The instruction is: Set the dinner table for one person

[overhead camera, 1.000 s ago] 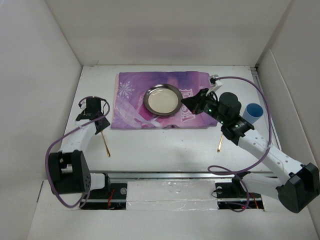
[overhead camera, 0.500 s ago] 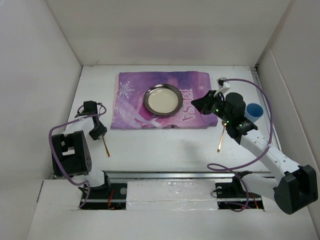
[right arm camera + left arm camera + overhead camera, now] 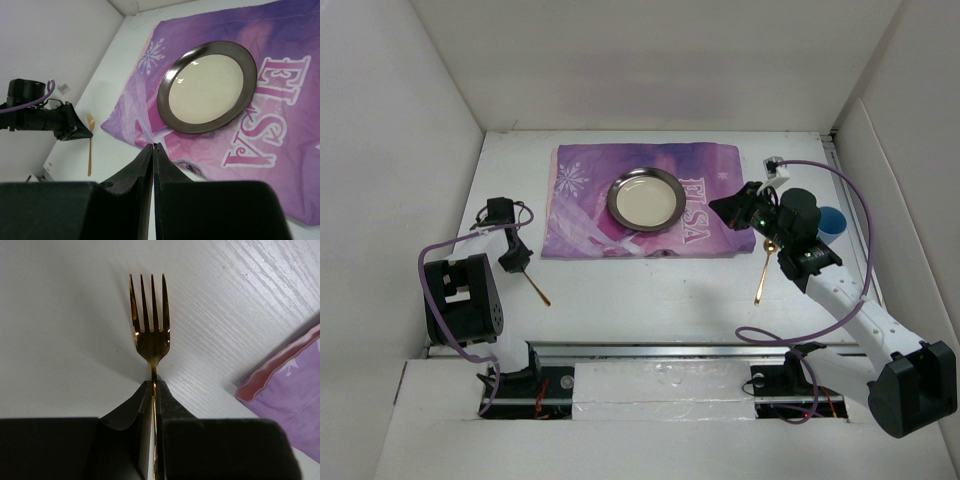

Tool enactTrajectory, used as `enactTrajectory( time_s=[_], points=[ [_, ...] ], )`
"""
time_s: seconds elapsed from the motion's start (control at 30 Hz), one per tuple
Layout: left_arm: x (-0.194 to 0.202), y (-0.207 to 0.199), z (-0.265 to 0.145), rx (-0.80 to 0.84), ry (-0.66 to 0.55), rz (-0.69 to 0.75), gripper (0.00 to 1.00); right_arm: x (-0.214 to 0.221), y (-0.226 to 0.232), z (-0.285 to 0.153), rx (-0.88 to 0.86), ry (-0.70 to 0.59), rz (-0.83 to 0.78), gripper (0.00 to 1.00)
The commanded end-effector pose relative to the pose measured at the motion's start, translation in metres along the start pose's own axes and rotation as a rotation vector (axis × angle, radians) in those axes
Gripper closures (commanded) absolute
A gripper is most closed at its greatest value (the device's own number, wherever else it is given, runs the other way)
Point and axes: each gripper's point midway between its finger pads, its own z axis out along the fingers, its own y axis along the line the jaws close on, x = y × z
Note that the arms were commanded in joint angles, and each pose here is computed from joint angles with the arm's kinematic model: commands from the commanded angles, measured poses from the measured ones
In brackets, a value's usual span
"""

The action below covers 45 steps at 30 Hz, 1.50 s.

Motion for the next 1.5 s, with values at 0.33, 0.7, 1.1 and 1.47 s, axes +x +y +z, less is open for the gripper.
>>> enactTrajectory(
  time_s=[0.33,0.7,1.1,1.47],
  points=[
    [-0.050,-0.066,-0.106,0.145,-0.357,0.177,1.00,-0.007,-0.002,0.000,-0.030,-0.030,-0.001,0.91],
    [-0.095,-0.228,-0.139,0.280,-0.475,0.605,1.00,-0.004,-0.005,0.005,-0.028,-0.031,-0.004,0.90],
    [-0.094,-0.258,-0.069,0.294,-0.359,0.625,1.00,0.004,-0.007,0.013,-0.013,-0.009,-0.013,0.89],
    [-0.083,-0.266,-0.030,0.267,-0.298,0.631,1.00,0.008,-0.008,0.018,0.000,-0.001,-0.018,0.85]
  ],
)
